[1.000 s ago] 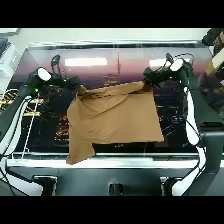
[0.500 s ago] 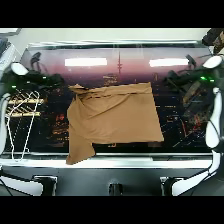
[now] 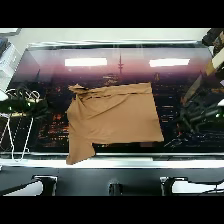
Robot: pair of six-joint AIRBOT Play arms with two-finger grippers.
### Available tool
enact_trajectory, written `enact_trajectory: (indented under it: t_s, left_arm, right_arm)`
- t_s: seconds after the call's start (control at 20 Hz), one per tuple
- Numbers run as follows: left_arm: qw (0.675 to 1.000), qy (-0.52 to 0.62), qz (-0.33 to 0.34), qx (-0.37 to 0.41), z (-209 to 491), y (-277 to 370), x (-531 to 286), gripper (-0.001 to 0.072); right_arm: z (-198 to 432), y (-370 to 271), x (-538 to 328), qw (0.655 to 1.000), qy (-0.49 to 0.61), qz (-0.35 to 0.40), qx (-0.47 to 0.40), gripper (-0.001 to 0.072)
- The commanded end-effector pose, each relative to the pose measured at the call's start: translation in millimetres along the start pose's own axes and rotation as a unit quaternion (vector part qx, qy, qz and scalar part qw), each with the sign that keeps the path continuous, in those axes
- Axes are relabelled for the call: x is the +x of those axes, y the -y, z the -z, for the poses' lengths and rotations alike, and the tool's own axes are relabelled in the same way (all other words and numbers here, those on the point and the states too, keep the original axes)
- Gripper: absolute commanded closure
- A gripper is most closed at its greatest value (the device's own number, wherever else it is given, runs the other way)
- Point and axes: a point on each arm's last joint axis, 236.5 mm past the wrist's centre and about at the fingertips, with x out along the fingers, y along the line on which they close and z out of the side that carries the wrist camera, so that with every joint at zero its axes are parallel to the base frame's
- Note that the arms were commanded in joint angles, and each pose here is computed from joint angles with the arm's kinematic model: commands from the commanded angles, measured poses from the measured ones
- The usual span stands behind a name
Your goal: Fold the clothes and pants, and hang the long-sleeved shirts on hangers.
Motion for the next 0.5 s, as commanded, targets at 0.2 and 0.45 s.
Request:
enact_trajectory:
  t_s: [0.2,0.45]
  left_arm:
    - [0.999,-0.036,0.033,-0.021,47.5,1.8,18.0,0.0171]
    - [0.999,-0.039,0.035,-0.01,49.1,2.0,17.9,0.0171]
  right_arm:
    - [38.2,35.8,58.9,1.0,-0.02,-0.006,-0.008,0.0225]
    - [19.2,15.6,68.9,0.998,0.031,-0.062,-0.014,0.0226]
